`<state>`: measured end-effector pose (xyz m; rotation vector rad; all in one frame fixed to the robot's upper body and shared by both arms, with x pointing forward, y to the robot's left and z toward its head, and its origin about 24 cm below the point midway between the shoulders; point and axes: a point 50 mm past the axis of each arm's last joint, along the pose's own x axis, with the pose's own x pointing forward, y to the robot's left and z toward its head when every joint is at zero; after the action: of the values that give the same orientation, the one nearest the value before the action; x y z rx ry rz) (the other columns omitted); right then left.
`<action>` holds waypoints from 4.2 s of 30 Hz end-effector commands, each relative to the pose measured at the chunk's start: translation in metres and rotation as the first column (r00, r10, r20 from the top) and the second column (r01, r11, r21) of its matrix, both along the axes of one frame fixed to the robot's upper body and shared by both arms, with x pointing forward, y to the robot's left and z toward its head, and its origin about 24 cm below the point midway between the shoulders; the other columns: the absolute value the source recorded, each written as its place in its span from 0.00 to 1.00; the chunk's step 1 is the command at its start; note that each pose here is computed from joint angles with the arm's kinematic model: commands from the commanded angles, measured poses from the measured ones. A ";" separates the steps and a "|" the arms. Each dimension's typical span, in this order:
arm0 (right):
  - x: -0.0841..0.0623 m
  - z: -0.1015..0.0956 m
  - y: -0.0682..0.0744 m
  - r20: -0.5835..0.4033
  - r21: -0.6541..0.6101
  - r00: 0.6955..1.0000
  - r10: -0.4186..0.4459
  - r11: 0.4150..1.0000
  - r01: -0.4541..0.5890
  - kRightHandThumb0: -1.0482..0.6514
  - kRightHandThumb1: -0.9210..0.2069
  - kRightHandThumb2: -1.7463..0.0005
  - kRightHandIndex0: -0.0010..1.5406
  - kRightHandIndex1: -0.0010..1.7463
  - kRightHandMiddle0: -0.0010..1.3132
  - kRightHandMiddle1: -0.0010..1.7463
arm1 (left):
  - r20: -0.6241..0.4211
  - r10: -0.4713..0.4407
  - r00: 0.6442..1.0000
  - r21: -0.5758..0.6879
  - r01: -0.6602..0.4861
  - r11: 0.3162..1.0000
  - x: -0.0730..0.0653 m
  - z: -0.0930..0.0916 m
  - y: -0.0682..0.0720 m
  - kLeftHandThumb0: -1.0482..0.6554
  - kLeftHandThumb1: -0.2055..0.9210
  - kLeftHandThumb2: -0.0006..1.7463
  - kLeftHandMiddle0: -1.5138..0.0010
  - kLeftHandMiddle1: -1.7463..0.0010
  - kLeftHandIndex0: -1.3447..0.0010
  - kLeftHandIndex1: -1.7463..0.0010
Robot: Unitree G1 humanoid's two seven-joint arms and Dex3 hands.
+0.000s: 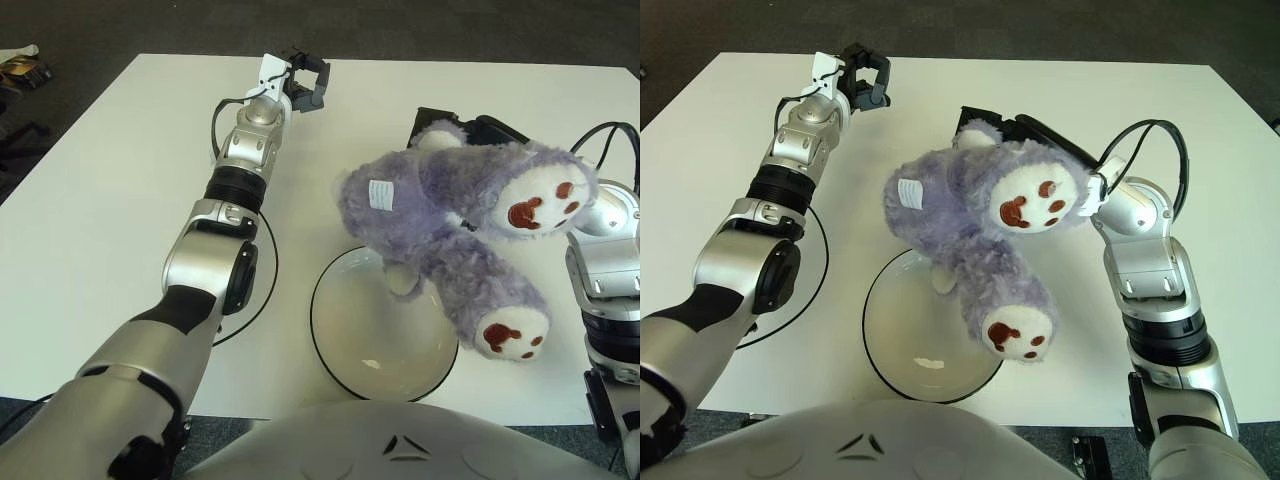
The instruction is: Put the doll into the plate.
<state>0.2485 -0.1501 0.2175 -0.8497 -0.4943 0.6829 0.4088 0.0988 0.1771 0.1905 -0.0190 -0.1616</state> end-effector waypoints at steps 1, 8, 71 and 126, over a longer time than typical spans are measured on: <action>-0.004 0.003 -0.001 0.006 -0.023 1.000 0.000 1.000 0.000 0.61 0.61 0.24 0.47 0.92 0.41 0.92 | 0.031 -0.013 0.999 0.011 0.012 1.000 0.002 0.010 -0.003 0.61 0.62 0.61 0.64 0.10 0.77 0.00; -0.006 0.004 0.000 0.029 -0.047 1.000 -0.002 0.999 0.004 0.61 0.64 0.21 0.48 0.98 0.42 0.89 | 0.027 -0.017 0.999 0.011 0.017 1.000 0.002 0.010 -0.003 0.61 0.61 0.60 0.64 0.12 0.75 0.00; 0.014 0.017 -0.013 0.256 -0.053 0.940 0.225 0.974 -0.219 0.17 0.35 0.64 0.15 0.31 0.00 0.45 | 0.104 -0.030 0.994 -0.037 0.034 0.999 0.013 0.049 -0.022 0.61 0.69 0.56 0.80 0.08 0.69 0.00; 0.026 0.027 -0.024 0.000 0.308 0.928 0.372 0.883 -0.354 0.61 0.73 0.26 0.11 0.52 0.05 0.68 | 0.175 -0.029 0.984 0.004 0.029 1.000 0.018 0.061 -0.028 0.61 0.59 0.64 0.77 0.08 0.61 0.00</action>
<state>0.2767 -0.1719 0.2421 -0.4571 -0.7170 0.9772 0.4270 0.0727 0.2314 0.2026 -0.1753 -0.1652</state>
